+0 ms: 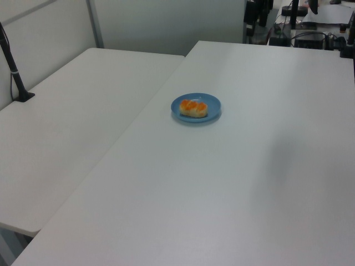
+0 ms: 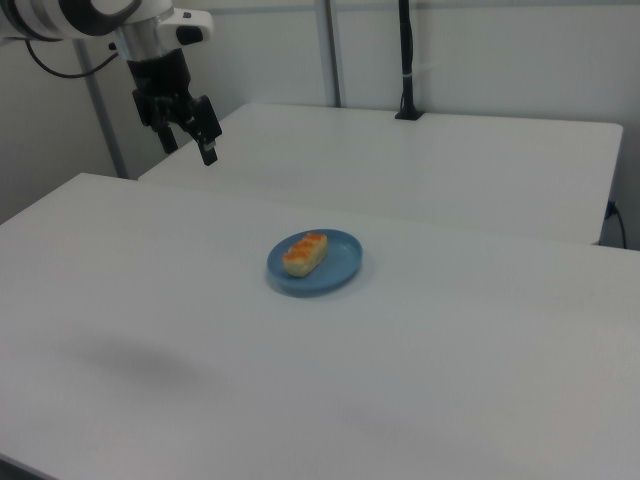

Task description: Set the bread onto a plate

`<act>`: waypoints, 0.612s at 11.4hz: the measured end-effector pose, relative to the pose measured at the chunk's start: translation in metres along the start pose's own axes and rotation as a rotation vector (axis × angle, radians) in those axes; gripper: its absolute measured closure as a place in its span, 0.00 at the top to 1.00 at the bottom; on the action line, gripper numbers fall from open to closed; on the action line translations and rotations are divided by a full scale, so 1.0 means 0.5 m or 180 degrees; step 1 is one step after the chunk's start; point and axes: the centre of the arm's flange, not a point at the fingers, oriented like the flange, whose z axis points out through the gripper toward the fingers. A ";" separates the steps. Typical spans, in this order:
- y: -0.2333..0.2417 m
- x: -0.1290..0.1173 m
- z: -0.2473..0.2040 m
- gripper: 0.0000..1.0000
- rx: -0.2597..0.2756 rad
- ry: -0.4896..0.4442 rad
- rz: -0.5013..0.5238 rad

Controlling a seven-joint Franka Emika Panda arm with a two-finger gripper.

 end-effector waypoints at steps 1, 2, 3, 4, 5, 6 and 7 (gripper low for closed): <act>-0.002 0.001 0.000 1.00 0.0005 0.0015 -0.0007; -0.002 0.002 0.003 1.00 0.0007 0.0017 -0.0007; -0.004 0.008 0.009 1.00 0.0019 0.0074 -0.0008; -0.005 0.017 0.020 1.00 0.0036 0.0151 -0.0024; -0.002 0.022 0.029 1.00 0.0033 0.0172 -0.0155; 0.011 0.025 0.033 1.00 0.0019 0.0163 -0.0406; 0.025 0.027 0.034 1.00 0.0010 0.0160 -0.0520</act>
